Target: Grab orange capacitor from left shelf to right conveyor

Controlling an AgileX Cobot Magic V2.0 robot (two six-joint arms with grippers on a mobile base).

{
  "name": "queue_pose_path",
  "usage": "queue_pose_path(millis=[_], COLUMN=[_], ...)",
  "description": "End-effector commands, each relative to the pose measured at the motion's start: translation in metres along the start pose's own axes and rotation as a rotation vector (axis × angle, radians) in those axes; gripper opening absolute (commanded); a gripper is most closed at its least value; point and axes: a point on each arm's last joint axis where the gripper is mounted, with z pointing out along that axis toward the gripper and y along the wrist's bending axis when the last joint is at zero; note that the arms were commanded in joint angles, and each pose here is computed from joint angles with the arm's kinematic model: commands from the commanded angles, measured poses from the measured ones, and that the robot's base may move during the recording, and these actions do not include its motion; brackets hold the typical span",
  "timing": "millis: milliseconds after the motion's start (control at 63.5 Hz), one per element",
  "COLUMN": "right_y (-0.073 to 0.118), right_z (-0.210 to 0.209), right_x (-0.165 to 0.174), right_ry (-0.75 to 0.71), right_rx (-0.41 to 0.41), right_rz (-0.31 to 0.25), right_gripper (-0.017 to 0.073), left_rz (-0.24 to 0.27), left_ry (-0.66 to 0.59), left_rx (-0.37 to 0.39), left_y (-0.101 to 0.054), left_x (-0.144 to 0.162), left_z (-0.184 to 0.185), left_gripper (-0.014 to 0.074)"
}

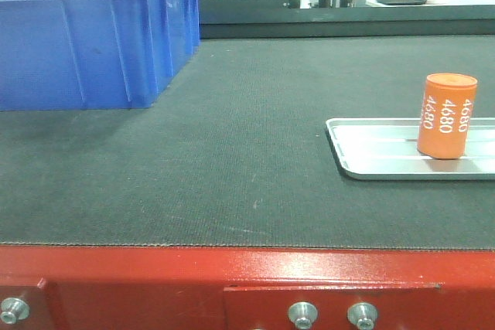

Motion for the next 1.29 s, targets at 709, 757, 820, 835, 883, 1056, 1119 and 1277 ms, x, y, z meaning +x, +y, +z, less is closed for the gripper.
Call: queue_pose_path(millis=[709,757,820,835,883,1056,1119,1277], right_y=[-0.002,-0.002,-0.002,-0.002,-0.002,-0.002,-0.002,-0.002], right_z=[0.006,0.006,0.006,0.006,0.006,0.006,0.006,0.006], right_x=[0.020,0.020,0.020,0.020,0.020,0.020,0.020,0.020], right_ry=[-0.187,-0.187,-0.187,-0.187,-0.187,-0.187,-0.187,-0.187], right_rx=[0.006,0.006,0.006,0.006,0.006,0.006,0.006,0.006], right_rz=[0.021,0.021,0.021,0.021,0.021,0.021,0.021,0.021], right_gripper=[0.0047,0.0047,0.0047,0.0047,0.0047,0.0047,0.0047,0.0047], left_rz=[-0.005,-0.005,-0.005,-0.005,-0.005,-0.005,-0.005,-0.005], left_ry=[-0.101,-0.101,-0.101,-0.101,-0.101,-0.101,-0.101,-0.101], left_rx=[-0.005,-0.005,-0.005,-0.005,-0.005,-0.005,-0.005,-0.005], left_y=[0.000,0.000,0.000,0.000,0.000,0.000,0.000,0.000], left_x=[-0.010,-0.010,-0.010,-0.010,-0.010,-0.010,-0.010,-0.010], left_z=[-0.001,-0.001,-0.001,-0.001,-0.001,-0.001,-0.001,-0.001], left_gripper=[-0.0127,-0.0127,-0.0127,-0.0127,-0.0127,-0.0127,-0.0127,-0.0127])
